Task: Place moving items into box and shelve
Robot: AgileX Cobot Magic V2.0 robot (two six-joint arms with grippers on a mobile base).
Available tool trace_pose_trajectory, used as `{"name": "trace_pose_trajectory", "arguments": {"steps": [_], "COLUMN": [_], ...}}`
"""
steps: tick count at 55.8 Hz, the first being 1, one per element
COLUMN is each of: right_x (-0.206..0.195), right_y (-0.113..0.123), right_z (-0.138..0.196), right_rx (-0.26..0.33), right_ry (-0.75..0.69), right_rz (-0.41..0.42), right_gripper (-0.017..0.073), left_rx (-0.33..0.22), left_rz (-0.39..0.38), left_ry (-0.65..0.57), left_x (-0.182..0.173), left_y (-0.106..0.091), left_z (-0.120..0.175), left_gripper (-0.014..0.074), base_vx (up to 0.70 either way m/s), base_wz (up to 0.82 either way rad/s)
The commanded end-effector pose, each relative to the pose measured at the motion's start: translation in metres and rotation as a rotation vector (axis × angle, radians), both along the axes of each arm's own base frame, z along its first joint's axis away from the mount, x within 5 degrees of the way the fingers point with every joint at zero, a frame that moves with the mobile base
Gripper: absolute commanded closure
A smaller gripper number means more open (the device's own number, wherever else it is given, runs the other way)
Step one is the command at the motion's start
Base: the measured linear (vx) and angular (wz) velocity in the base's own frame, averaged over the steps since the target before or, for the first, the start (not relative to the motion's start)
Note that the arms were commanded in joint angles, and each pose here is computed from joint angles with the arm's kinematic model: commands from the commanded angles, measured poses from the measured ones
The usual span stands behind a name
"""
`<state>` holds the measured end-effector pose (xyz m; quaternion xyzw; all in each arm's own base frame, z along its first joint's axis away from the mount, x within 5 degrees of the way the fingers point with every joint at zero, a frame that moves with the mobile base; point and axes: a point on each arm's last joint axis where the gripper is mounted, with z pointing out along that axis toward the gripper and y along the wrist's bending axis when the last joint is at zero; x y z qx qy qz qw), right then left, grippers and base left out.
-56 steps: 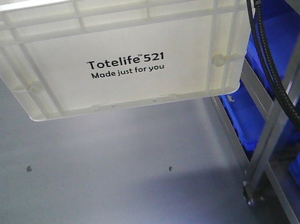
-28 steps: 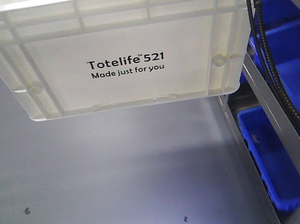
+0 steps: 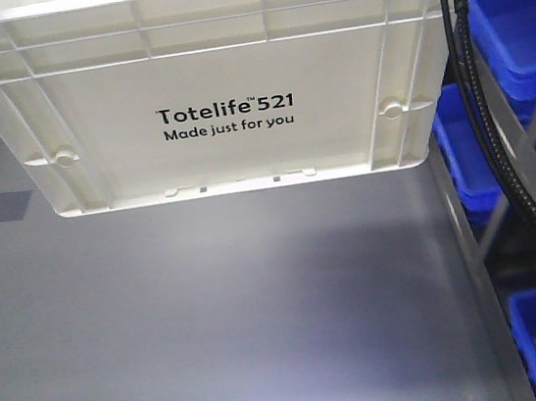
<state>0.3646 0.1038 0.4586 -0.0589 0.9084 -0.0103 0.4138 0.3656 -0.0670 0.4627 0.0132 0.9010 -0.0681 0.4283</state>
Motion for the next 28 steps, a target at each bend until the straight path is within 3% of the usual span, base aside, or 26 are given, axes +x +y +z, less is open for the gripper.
{"name": "trace_pose_trajectory", "arguments": {"steps": [1,28], "right_x": [-0.0184,-0.0184], "right_y": [-0.0272,-0.0273], "right_z": [0.046,0.046], "right_rx": [-0.104,-0.105], "right_ry": [-0.232,-0.232], "right_rz": [-0.065,-0.066], "right_gripper": [0.0564,0.0564], "left_rx": [0.064,0.064], "left_rz": [0.06,0.06], "left_ry": [-0.256,-0.256], "left_x": [-0.0186,-0.0186], "left_y": [0.0188,0.0188], "left_z": [0.0468,0.0468], "left_gripper": [0.0594,0.0594], "base_vx": [0.46,0.41], "base_wz": [0.29,0.42]}}
